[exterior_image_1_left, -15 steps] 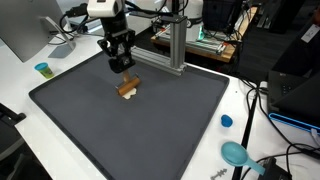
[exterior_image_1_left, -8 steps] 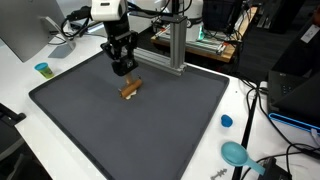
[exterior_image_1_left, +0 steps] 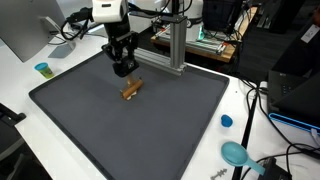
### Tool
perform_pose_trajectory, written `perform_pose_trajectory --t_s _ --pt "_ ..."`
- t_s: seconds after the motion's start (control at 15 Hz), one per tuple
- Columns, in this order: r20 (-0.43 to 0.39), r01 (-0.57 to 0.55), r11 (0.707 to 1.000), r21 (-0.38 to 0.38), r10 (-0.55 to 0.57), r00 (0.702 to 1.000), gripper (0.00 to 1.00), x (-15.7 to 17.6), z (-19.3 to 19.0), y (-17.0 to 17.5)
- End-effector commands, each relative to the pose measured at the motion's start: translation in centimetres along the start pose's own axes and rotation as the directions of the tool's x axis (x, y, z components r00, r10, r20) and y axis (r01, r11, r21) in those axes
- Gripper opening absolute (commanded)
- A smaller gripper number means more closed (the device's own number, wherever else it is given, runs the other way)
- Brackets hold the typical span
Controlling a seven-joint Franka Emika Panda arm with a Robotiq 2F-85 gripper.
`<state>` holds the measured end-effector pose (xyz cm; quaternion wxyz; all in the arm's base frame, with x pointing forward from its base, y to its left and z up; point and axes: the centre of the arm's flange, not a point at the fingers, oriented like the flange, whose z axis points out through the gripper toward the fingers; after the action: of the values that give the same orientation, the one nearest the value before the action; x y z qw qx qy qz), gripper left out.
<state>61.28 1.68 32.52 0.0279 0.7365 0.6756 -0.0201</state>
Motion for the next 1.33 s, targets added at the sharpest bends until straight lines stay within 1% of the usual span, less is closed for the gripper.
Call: perform_pose_trajectory --t_s 0.0,0.2,0.27,0.47,0.93,1.27 --pt "-0.020 0.044 0.998 0.043 -0.043 0.999 0.21 0.6 1.0 0.0" --pt "-0.013 0.052 0.998 0.037 -0.052 0.999 0.21 0.7 1.1 0.1" --pt "0.024 0.028 1.000 0.006 -0.028 0.999 0.21 0.5 1.4 0.5" --pt "0.090 0.000 1.000 -0.027 0.003 0.996 0.21 -0.3 2.1 1.0" --pt "0.204 -0.054 0.997 -0.052 0.064 0.977 0.21 -0.4 3.8 1.3" --pt "0.238 -0.085 0.995 -0.045 0.093 0.967 0.21 -0.1 4.5 1.6"
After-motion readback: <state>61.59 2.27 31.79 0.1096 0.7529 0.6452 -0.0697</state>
